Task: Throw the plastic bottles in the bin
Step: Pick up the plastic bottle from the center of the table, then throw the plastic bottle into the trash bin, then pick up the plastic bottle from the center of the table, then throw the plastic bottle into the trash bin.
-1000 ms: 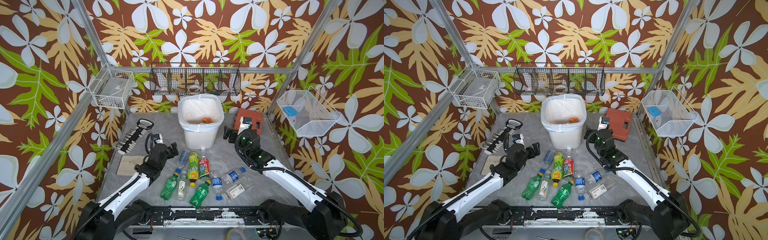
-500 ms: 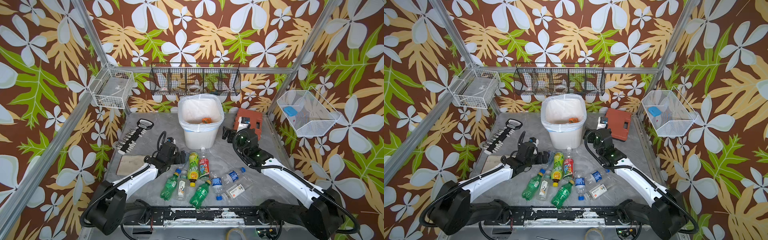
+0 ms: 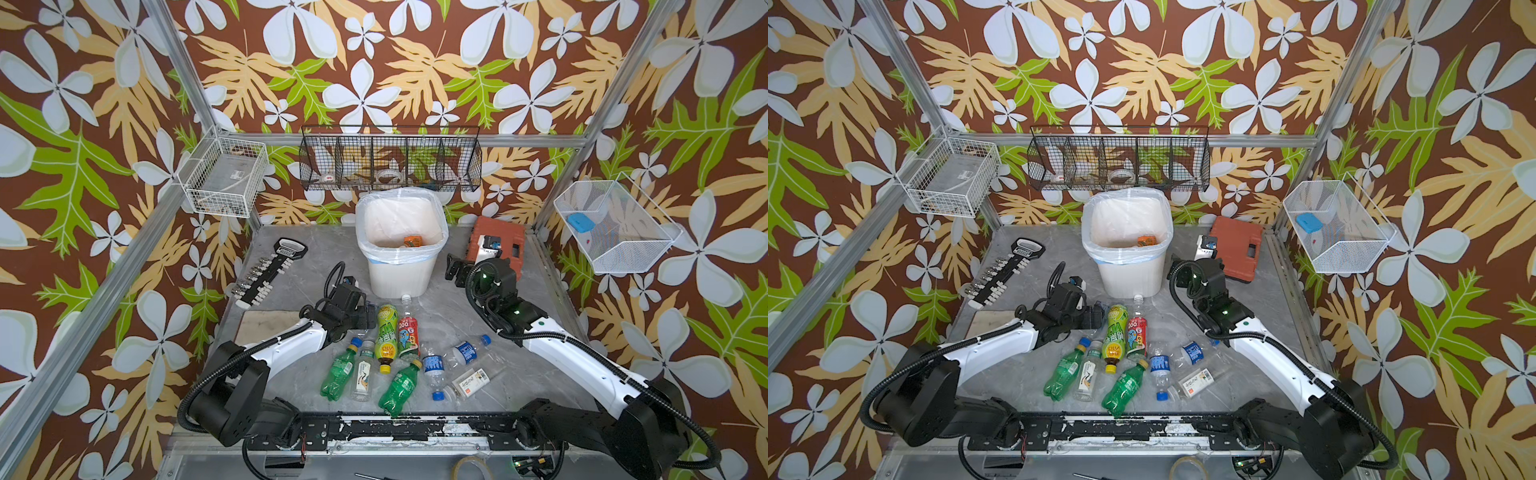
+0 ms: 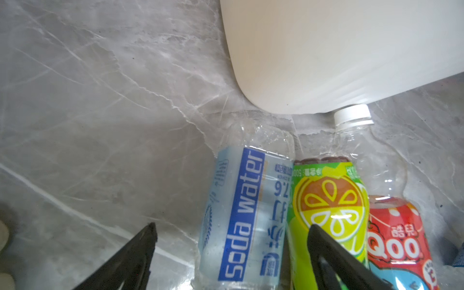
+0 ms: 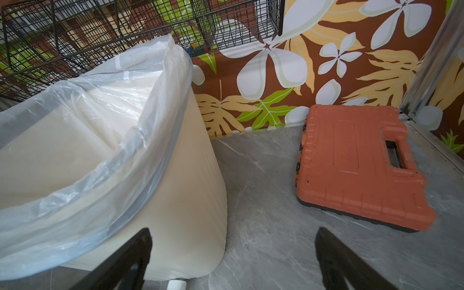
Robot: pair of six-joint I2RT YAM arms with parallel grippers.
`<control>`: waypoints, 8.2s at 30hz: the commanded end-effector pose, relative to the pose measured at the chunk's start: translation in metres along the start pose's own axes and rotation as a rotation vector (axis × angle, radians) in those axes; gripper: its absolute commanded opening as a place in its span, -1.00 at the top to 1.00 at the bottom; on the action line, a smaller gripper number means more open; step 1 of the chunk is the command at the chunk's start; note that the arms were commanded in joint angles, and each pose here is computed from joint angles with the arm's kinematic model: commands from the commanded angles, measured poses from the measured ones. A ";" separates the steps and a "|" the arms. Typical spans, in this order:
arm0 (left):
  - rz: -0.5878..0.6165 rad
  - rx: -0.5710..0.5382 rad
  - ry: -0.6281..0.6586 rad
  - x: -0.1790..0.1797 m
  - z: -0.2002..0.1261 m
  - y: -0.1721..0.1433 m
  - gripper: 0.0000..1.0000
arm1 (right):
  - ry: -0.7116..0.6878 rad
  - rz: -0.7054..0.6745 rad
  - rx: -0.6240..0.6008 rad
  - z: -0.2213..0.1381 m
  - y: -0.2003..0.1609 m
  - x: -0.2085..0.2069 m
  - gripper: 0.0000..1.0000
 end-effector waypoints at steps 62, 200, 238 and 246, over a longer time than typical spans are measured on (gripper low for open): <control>-0.115 -0.933 -0.222 -0.006 -0.216 0.214 -0.05 | -0.023 0.001 -0.046 -0.006 0.010 -0.010 -0.99; -0.289 -0.543 0.170 0.060 -0.080 0.055 -1.00 | -0.104 0.201 0.037 -0.021 -0.023 -0.021 -0.03; -0.321 -0.537 0.204 0.067 -0.087 0.044 -1.00 | 0.277 -0.158 -0.115 0.083 0.121 0.169 -0.05; -0.320 -0.539 0.200 0.067 -0.088 0.045 -1.00 | 0.253 -0.128 -0.080 0.096 0.119 0.160 -0.93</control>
Point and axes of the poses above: each gripper's point midway between its finger pads, its own z axis out along the fingers, its own x axis along the line the jaws close on, y = z × x, the point moved 4 cm from there along -z, back along the fingers, and after that the axes turned 14 degrees about z, right-handed, at the moved point
